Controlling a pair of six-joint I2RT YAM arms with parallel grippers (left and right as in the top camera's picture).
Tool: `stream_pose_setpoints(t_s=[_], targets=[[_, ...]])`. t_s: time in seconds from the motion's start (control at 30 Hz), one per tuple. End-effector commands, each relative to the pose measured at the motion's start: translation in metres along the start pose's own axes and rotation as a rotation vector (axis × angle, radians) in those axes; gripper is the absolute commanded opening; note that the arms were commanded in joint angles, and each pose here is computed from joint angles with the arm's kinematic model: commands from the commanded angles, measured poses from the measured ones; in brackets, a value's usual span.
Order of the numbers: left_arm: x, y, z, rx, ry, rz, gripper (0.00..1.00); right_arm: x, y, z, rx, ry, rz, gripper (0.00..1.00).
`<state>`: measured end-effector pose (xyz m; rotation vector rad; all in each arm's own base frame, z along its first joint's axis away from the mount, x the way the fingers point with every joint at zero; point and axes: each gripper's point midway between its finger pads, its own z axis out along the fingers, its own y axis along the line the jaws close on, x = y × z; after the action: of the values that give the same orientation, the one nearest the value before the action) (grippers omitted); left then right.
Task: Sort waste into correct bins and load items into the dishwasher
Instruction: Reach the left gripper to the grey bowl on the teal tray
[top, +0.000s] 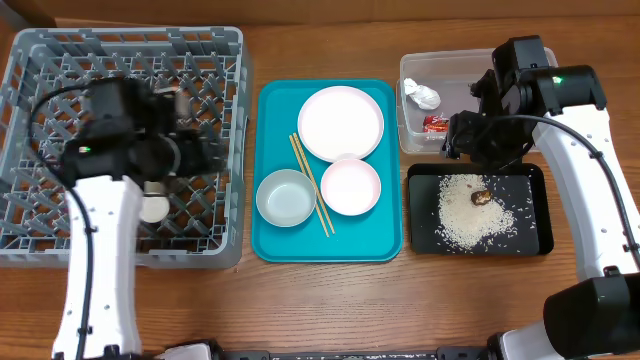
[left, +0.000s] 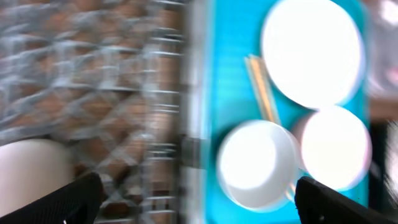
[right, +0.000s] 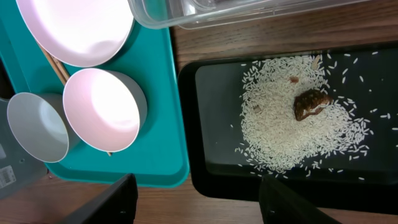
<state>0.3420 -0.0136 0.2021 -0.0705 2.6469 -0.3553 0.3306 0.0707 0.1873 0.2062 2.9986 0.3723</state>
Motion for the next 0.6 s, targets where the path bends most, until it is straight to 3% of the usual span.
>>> stream_pose_setpoints(t_s=[0.0, 0.3, 0.57], targets=[[0.008, -0.048, 0.001, 0.091, 0.027, 0.135, 1.00, -0.006, 0.003, -0.017, -0.014, -0.061, -0.008, 0.65], [0.053, -0.118, 0.046, 0.182, 0.215, 0.340, 0.98, -0.004, 0.002, -0.017, -0.012, -0.054, -0.006, 0.66], [0.095, -0.123, 0.097, 0.036, 0.404, 0.468, 0.88, -0.004, 0.002, -0.017, -0.011, -0.053, -0.006, 0.65]])
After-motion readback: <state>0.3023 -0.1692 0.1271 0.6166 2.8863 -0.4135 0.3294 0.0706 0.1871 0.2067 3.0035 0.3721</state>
